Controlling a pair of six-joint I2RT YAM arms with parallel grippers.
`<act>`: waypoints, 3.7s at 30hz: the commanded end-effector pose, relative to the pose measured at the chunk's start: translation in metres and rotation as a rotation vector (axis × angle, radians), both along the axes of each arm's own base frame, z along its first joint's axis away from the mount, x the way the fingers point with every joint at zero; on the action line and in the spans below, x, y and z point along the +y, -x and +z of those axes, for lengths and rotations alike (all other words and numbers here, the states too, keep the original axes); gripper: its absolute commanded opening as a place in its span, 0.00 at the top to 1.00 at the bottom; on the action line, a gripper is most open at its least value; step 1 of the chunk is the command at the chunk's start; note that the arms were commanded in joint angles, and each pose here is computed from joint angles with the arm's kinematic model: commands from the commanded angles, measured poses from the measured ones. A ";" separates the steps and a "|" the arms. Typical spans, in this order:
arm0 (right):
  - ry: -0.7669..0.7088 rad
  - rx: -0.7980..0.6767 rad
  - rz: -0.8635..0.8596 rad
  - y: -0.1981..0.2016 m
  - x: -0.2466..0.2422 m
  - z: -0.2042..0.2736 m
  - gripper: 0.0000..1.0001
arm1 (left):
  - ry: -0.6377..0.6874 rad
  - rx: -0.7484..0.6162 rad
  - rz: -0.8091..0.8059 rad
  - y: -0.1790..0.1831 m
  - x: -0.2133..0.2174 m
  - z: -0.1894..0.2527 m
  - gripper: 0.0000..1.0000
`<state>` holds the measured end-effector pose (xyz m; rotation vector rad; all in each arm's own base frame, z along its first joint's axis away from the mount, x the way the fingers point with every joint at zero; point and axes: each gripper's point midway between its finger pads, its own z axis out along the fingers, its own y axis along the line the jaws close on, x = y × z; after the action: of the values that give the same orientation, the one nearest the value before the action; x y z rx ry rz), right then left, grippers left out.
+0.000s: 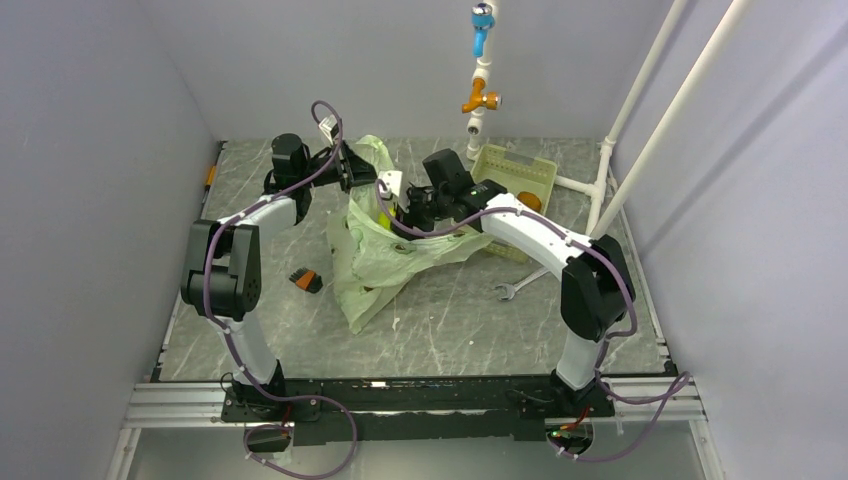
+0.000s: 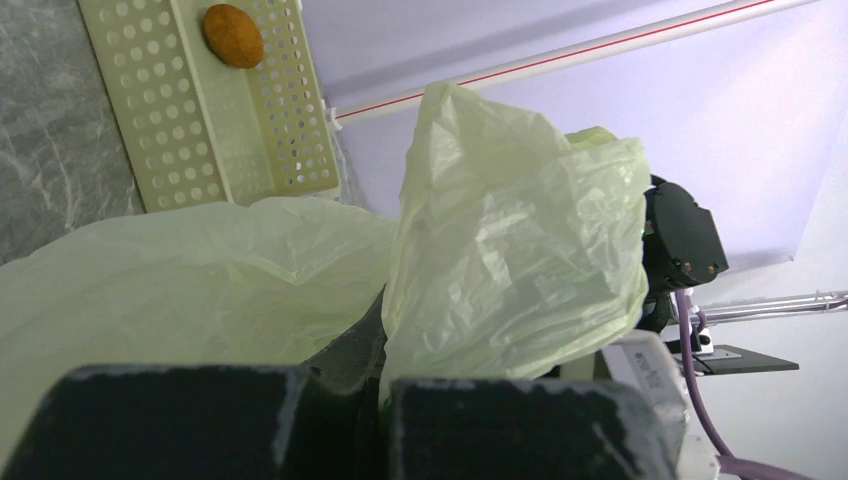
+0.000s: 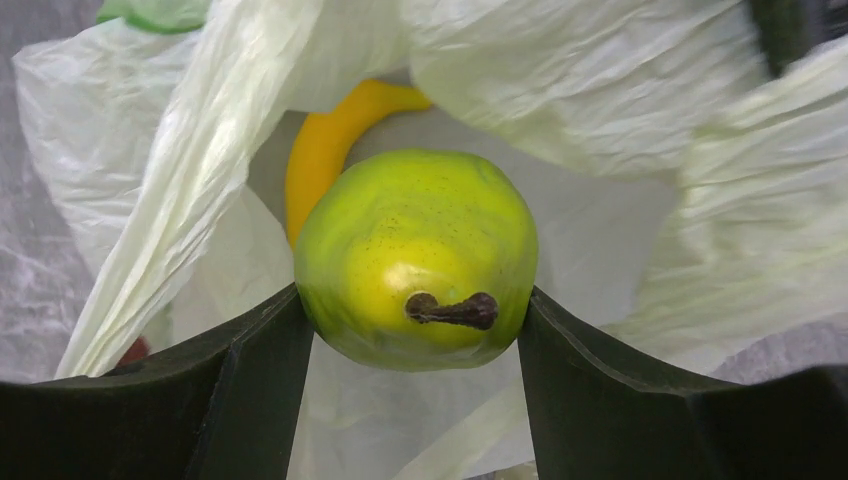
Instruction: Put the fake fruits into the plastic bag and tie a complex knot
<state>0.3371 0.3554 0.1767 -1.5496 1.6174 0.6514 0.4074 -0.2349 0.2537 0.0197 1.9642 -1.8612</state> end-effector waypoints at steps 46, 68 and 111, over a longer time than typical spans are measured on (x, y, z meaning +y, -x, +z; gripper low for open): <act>0.514 0.080 -0.613 -0.149 -0.315 -0.081 0.09 | -0.014 -0.075 -0.035 0.004 0.000 0.006 1.00; 0.524 0.268 -0.565 -0.156 -0.327 -0.139 0.45 | -0.020 -0.068 -0.033 0.000 0.000 0.002 1.00; -0.164 0.032 0.046 0.012 0.000 0.128 0.00 | 0.003 -0.064 -0.039 -0.001 0.006 0.002 1.00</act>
<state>0.3301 0.3749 0.2176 -1.5596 1.6533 0.8792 0.4061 -0.2329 0.2449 0.0570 1.9817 -1.8688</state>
